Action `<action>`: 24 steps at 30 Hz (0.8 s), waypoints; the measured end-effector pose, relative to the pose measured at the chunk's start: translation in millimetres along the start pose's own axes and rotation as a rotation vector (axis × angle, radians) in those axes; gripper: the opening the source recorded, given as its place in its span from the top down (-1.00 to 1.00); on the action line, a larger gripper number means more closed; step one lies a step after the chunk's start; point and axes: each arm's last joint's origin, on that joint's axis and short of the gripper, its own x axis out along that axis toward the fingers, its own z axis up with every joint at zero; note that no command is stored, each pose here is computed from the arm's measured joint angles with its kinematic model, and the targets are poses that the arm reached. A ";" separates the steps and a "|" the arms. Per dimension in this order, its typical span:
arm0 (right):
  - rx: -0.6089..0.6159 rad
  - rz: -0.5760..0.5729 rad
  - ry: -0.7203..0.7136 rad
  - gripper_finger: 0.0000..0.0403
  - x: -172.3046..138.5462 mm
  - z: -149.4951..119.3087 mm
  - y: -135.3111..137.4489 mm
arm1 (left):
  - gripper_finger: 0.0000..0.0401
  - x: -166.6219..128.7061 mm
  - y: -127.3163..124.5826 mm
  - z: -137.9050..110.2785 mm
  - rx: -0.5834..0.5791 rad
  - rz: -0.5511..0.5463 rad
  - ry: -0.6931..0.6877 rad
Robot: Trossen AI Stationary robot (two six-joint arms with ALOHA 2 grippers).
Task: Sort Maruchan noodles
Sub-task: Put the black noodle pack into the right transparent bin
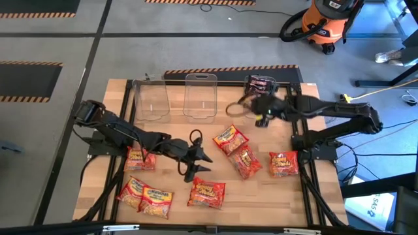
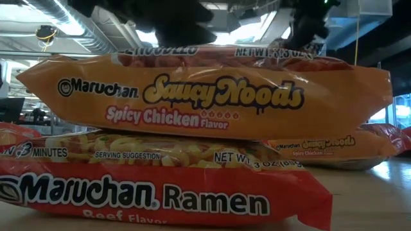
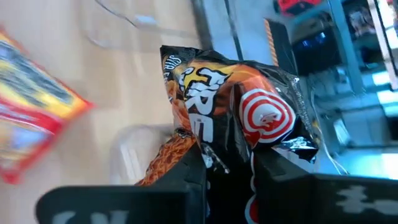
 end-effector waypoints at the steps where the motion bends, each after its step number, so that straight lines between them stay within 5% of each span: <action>1: -0.006 -0.003 0.022 0.76 4.6 -2.9 -6.7 | 0.18 -3.1 0.6 -1.4 0.000 0.004 -0.003; 10: -0.131 0.092 0.133 0.76 45.1 -19.7 -31.7 | 0.18 -5.2 7.0 -14.3 0.019 0.024 0.035; 24: -0.250 0.202 0.245 0.76 102.5 -64.3 17.0 | 0.18 -5.3 9.6 -17.8 0.052 0.030 0.043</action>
